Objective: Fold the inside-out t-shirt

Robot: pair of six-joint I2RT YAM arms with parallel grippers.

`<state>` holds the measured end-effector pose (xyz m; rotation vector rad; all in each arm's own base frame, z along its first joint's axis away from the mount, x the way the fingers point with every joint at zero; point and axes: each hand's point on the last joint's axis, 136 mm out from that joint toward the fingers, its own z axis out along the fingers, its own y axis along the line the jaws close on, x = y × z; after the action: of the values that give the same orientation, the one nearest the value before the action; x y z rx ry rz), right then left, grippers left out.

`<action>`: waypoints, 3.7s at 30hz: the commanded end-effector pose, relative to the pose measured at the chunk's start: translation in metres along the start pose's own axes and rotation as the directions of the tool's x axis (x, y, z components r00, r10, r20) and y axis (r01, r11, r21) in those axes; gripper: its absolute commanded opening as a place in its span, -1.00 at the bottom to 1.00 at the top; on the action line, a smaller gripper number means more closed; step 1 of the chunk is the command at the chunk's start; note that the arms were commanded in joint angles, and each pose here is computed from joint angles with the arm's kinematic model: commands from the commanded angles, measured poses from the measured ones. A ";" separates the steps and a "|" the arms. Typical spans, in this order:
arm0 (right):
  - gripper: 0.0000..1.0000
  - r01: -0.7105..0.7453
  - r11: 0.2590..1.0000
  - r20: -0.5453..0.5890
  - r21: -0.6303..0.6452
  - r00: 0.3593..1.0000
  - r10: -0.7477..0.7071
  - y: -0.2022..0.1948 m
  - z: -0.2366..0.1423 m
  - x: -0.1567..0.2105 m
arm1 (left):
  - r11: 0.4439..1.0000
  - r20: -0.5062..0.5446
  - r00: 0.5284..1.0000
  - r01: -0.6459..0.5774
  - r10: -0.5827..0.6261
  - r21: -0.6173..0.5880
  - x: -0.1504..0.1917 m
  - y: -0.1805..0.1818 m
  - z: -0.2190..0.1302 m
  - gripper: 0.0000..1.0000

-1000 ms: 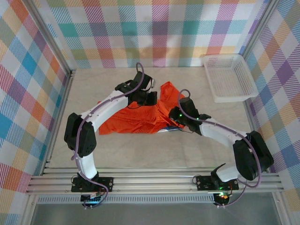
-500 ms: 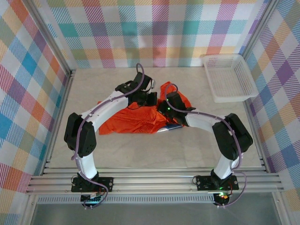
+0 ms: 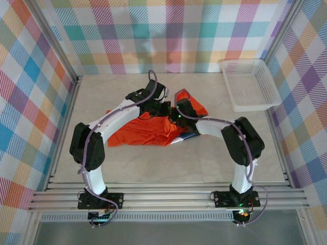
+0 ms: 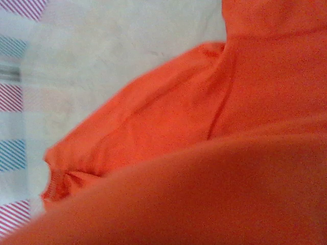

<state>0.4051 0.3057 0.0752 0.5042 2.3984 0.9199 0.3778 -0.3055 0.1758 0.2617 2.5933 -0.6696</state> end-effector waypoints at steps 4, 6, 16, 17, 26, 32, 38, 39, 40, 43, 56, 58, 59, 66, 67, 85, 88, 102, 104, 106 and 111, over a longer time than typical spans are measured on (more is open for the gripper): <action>0.27 -0.095 0.995 -0.025 0.024 0.995 0.096 -0.007 0.025 0.013 | 0.999 0.033 0.999 -0.006 0.005 0.032 -0.005 -0.011 -0.019 -1.00; 0.47 -0.096 0.994 -0.030 0.042 0.995 0.097 -0.010 0.025 0.015 | 1.000 0.039 0.999 -0.010 0.009 0.026 -0.006 -0.010 -0.023 -1.00; -0.77 -0.088 0.994 -0.035 0.069 0.995 0.091 -0.018 0.012 0.013 | 1.000 0.065 0.998 -0.010 0.009 0.022 -0.010 -0.007 -0.037 -1.00; -0.92 -0.080 0.995 -0.033 0.065 0.996 0.082 -0.016 0.004 0.011 | 1.000 0.066 0.998 -0.007 0.006 0.014 -0.009 -0.003 -0.038 -1.00; -1.00 0.119 0.989 -0.138 -0.087 0.982 -0.130 0.021 -0.091 0.009 | 0.997 0.065 0.995 0.079 -0.077 -0.021 -0.010 0.039 -0.024 -1.00; -1.00 0.175 0.959 -0.131 -0.221 0.969 -0.207 0.030 -0.141 0.017 | 0.992 0.008 0.993 0.117 -0.116 -0.055 0.000 0.062 0.009 -1.00; -1.00 0.274 0.910 0.091 -0.312 0.962 -0.259 0.032 -0.186 0.001 | 0.983 -0.066 0.984 0.160 -0.167 -0.093 0.025 0.082 0.046 -1.00; -1.00 0.278 0.912 0.113 -0.301 0.960 -0.255 0.027 -0.188 0.000 | 0.981 -0.078 0.981 0.171 -0.178 -0.093 0.030 0.084 0.051 -1.00; -1.00 0.277 0.916 0.118 -0.291 0.960 -0.253 0.021 -0.188 0.001 | 0.980 -0.085 0.979 0.180 -0.187 -0.086 0.033 0.084 0.053 -1.00; -1.00 0.225 0.950 0.042 -0.217 0.974 -0.221 -0.015 -0.168 0.019 | 0.976 -0.083 0.973 0.210 -0.215 -0.061 0.040 0.080 0.055 -1.00; -0.29 0.241 0.929 -0.143 0.280 0.968 -0.208 -0.100 -0.142 0.047 | 0.983 -0.097 0.978 0.179 -0.183 -0.047 0.085 0.055 0.056 -1.00; -0.26 0.285 0.920 -0.137 0.269 0.957 -0.257 -0.085 -0.145 0.039 | 0.983 -0.101 0.978 0.176 -0.180 -0.049 0.088 0.054 0.057 -1.00; -0.27 0.299 0.919 -0.133 0.257 0.953 -0.273 -0.079 -0.145 0.037 | 0.984 -0.100 0.979 0.174 -0.178 -0.049 0.089 0.054 0.056 -1.00; -0.33 0.386 0.910 -0.246 0.150 0.906 -0.344 -0.046 -0.104 0.046 | 0.985 -0.091 0.981 0.165 -0.170 -0.056 0.088 0.053 0.051 -1.00; -0.27 0.403 0.904 -0.268 0.142 0.895 -0.356 -0.042 -0.095 0.049 | 0.985 -0.089 0.982 0.161 -0.166 -0.058 0.088 0.053 0.050 -1.00; -1.00 0.521 0.842 -0.248 0.142 0.842 -0.479 0.007 -0.114 0.024 | 0.987 -0.060 0.989 0.128 -0.134 -0.095 0.075 0.058 0.035 -1.00; -1.00 0.521 0.848 -0.185 0.094 0.846 -0.500 0.029 -0.153 0.011 | 0.989 -0.057 0.991 0.119 -0.124 -0.083 0.067 0.053 0.034 -1.00; -0.65 0.462 0.886 -0.233 0.037 0.866 -0.442 -0.003 -0.151 0.025 | 0.993 -0.034 0.992 0.121 -0.121 0.003 0.043 0.026 0.029 -1.00; -0.40 0.491 0.868 -0.263 0.071 0.849 -0.459 -0.012 -0.134 0.033 | 0.993 -0.037 0.992 0.122 -0.122 0.001 0.044 0.027 0.030 -1.00; -0.13 0.523 0.846 -0.286 0.103 0.830 -0.479 -0.020 -0.120 0.039 | 0.992 -0.035 0.992 0.123 -0.123 0.000 0.044 0.027 0.029 -1.00; 0.00 0.544 0.829 -0.343 0.128 0.809 -0.478 -0.033 -0.090 0.051 | 0.993 -0.042 0.992 0.121 -0.121 -0.006 0.046 0.028 0.030 -1.00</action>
<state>0.2936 0.2539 0.0903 -0.2133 2.7574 0.5115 0.3583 -0.2902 0.1172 0.0964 2.6529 -0.7028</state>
